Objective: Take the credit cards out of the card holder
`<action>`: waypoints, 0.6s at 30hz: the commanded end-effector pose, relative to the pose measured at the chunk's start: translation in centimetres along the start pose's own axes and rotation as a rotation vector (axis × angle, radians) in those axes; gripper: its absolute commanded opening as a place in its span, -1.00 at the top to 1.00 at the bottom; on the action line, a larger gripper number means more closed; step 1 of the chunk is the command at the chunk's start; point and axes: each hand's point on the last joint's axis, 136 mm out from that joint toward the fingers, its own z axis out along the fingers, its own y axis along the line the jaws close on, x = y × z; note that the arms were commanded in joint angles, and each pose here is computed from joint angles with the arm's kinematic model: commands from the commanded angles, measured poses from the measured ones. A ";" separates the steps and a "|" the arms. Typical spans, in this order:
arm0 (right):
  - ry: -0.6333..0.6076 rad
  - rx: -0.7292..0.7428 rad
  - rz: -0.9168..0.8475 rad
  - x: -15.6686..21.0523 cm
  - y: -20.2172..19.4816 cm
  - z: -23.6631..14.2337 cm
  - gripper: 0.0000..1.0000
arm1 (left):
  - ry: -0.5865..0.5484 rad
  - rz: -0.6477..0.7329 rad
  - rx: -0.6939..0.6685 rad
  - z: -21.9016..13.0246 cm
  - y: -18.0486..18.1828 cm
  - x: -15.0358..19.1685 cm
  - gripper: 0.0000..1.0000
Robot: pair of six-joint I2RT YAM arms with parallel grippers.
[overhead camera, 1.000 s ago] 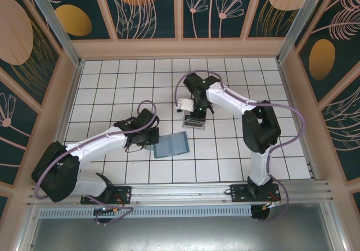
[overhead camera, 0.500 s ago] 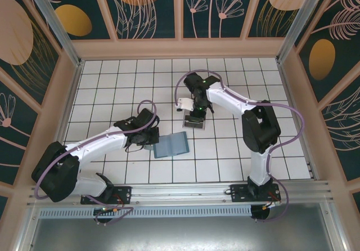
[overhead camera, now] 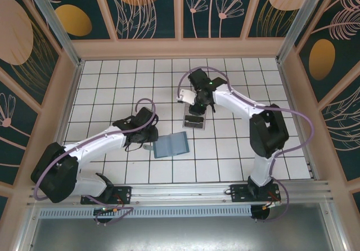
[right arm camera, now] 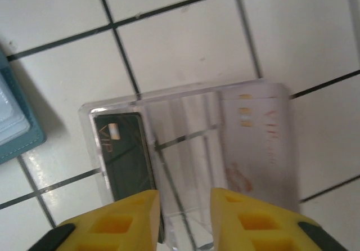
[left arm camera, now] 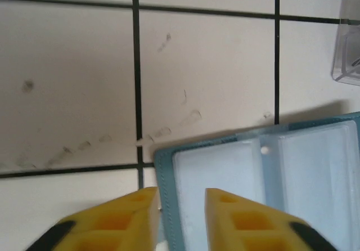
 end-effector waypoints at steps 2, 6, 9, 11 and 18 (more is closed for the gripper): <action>-0.141 0.154 0.150 -0.7 -3.0 -3.0 0.24 | -0.120 -0.011 -0.041 -1.3 0.9 -3.3 -0.12; -0.210 0.256 0.288 0.7 -4.8 -4.6 -0.19 | -0.196 -0.030 -0.088 -1.7 2.4 -5.4 -0.71; -0.251 0.337 0.415 2.9 -6.4 -5.7 -0.68 | -0.254 -0.040 -0.141 -2.0 3.7 -7.1 -0.97; -0.292 0.380 0.504 4.4 -7.2 -6.5 -0.98 | -0.297 -0.046 -0.199 -2.1 5.0 -8.3 -0.97; -0.425 0.552 0.807 11.4 -9.7 -7.8 -0.98 | -0.455 -0.054 -0.319 -2.9 7.8 -12.3 -0.97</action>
